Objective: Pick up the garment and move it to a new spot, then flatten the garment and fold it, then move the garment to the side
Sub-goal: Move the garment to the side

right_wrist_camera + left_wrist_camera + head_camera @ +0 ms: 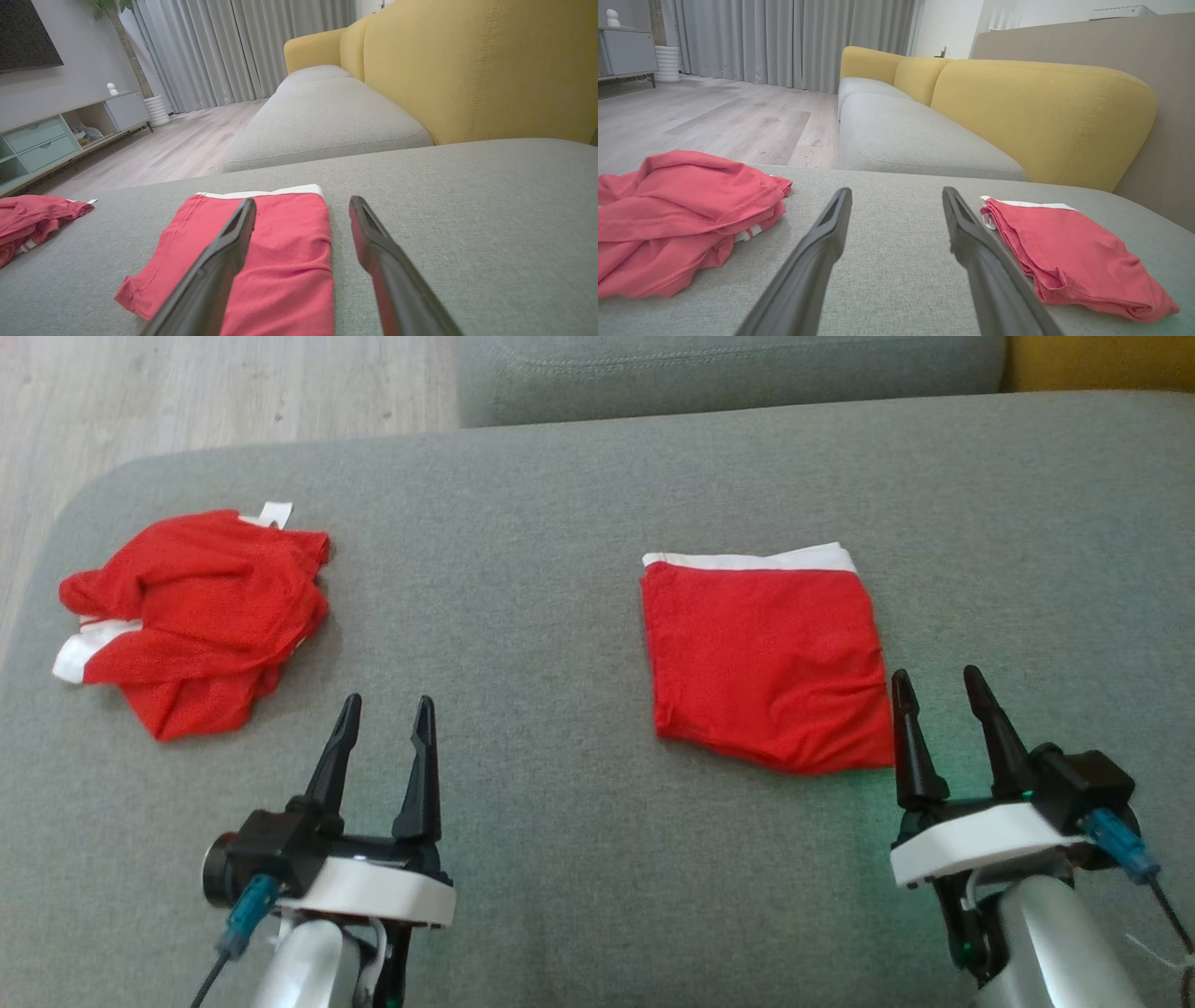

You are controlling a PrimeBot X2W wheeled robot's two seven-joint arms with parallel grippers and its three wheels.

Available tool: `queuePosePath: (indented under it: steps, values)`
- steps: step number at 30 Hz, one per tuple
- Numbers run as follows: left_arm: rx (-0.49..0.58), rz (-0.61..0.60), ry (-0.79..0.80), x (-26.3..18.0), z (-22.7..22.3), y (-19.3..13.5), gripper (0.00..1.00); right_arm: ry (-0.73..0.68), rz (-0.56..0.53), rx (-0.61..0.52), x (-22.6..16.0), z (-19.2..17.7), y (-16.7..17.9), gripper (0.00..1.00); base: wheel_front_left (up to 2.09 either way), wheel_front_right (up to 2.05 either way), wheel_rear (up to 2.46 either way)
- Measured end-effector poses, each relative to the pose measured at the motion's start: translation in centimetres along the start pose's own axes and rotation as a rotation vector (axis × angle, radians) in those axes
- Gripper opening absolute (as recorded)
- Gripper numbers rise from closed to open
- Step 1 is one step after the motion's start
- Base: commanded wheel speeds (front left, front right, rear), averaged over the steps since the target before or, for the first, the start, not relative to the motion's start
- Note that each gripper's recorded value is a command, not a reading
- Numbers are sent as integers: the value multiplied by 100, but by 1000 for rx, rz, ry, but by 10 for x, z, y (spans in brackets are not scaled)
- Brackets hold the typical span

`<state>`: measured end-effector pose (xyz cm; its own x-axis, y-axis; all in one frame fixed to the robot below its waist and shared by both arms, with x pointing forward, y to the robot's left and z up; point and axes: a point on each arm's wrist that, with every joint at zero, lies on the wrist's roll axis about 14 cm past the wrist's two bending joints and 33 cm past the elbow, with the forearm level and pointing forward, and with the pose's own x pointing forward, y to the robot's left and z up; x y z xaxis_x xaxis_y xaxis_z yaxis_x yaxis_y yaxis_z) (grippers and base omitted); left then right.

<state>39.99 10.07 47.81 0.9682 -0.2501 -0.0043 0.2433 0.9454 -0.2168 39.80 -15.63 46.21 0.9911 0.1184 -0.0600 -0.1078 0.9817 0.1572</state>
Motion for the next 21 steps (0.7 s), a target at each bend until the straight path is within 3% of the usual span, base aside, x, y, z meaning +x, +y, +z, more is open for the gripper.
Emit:
queuePosePath:
  steps: [7, 14, 21]
  values:
    - [-4, 17, 25, 0, -9, 7, 100, 49, -35, -13, 19, -11, -13, 100, 0, 0, 0]
    - [3, 37, 52, 2, -18, 17, 100, 226, -68, 65, 57, -42, -20, 100, 0, 0, 0]
    - [12, 72, 50, 4, -17, 32, 100, 423, -39, 135, 72, -85, -1, 100, 0, 0, 0]
